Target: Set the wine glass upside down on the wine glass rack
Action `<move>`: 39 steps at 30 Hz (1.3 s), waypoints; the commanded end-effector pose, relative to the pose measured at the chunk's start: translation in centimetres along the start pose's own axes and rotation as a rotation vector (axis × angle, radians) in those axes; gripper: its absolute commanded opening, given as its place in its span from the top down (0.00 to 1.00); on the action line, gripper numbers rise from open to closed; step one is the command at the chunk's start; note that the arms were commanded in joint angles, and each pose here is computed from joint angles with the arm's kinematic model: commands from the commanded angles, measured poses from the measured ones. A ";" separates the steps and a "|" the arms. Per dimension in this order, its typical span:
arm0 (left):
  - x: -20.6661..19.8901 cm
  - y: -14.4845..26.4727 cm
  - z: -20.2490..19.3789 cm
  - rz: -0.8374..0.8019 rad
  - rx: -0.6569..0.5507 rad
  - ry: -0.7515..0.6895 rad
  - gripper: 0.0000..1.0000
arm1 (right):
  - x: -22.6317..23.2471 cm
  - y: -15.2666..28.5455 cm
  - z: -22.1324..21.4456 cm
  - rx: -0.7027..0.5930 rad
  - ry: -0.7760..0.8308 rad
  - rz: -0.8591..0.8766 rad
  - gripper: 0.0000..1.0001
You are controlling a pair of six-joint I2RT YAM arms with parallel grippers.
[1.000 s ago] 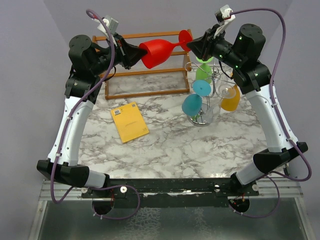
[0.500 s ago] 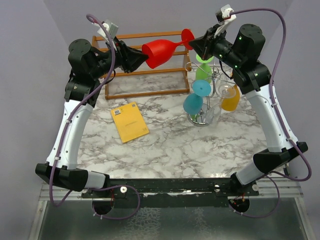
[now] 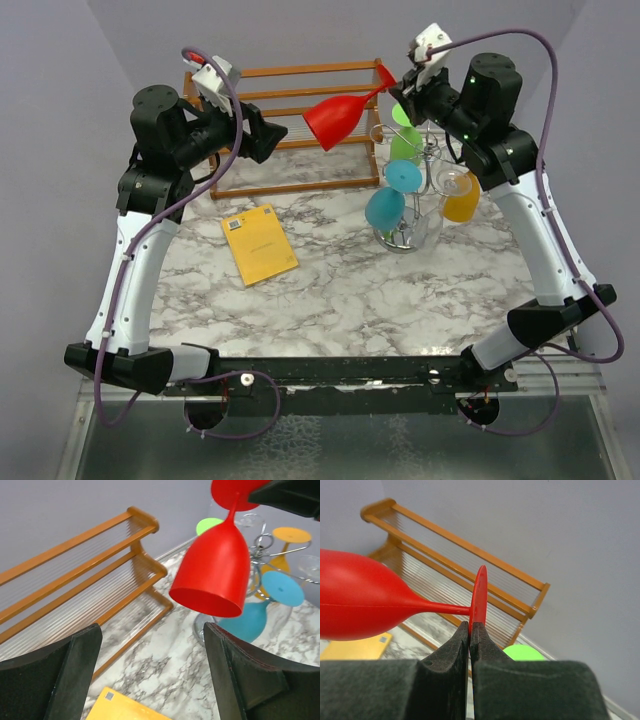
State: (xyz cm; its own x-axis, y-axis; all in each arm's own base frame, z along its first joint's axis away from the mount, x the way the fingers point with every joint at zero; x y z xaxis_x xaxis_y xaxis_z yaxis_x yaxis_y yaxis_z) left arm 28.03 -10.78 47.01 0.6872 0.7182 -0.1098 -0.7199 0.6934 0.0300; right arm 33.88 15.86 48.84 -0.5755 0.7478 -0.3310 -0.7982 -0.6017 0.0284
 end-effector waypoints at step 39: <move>1.5 0.0 -1.6 0.056 0.062 -0.083 0.09 | 2.4 2.2 -5.2 0.406 0.700 -0.297 0.99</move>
State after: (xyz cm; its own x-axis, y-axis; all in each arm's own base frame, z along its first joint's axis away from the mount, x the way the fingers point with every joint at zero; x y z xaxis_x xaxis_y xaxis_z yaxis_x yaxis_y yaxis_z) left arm 29.27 -9.90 45.14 0.6366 0.7705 -0.0344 -0.7645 0.6363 0.1038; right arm 31.05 14.77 42.27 -0.2753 0.4141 -0.8676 -0.9576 -0.1975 0.2096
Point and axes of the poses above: each gripper's point midway between its finger pads, its own y axis back along the fingers, its own x axis along the line the jaws close on, z = x × y, the point moved 9 cm from there along y, back along the fingers, and after that the axes turned 2 degrees about y, right-handed, at the moved point
